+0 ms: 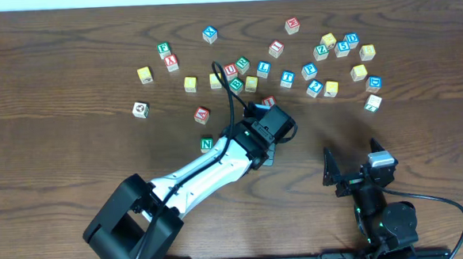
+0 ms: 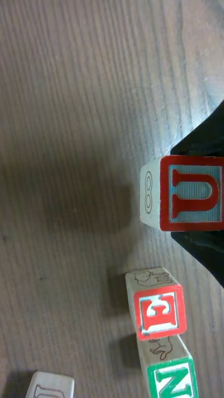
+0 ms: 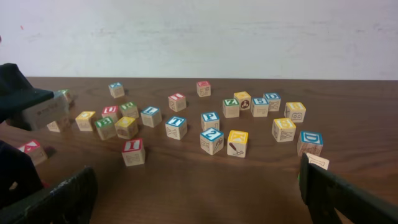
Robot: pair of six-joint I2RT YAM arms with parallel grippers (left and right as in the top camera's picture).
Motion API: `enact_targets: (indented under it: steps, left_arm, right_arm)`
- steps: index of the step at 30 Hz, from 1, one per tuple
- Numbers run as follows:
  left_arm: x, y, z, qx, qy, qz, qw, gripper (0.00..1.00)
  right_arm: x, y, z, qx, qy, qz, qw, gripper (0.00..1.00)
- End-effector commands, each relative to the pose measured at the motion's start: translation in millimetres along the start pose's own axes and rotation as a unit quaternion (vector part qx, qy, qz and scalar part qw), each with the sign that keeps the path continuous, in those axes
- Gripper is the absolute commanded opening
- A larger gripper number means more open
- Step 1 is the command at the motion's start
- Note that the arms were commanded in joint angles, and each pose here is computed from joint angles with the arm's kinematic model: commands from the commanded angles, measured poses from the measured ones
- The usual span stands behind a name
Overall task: Spell out NEURIPS
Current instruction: 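Carry the red U block to the right of the E block, then lower the red U block beside the E block, adjusting alignment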
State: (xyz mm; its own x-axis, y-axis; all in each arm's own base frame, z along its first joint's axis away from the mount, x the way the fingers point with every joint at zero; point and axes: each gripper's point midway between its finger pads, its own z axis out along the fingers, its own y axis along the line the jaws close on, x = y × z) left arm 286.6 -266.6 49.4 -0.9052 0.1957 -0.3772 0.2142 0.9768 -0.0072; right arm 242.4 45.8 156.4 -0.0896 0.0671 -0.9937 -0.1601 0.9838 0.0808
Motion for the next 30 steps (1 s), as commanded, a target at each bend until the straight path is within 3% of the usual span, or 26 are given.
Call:
enact_targets:
  steps: [1, 30]
  left_arm:
    - [-4, 13, 7, -0.039, -0.017, -0.004, 0.999, 0.08]
    - [8, 31, 34, -0.063, -0.049, -0.030, 0.996, 0.07]
  right_arm:
    - [1, -2, 0, 0.003, 0.001, -0.006, 1.000, 0.99]
    - [1, -2, 0, 0.003, 0.001, -0.006, 1.000, 0.99]
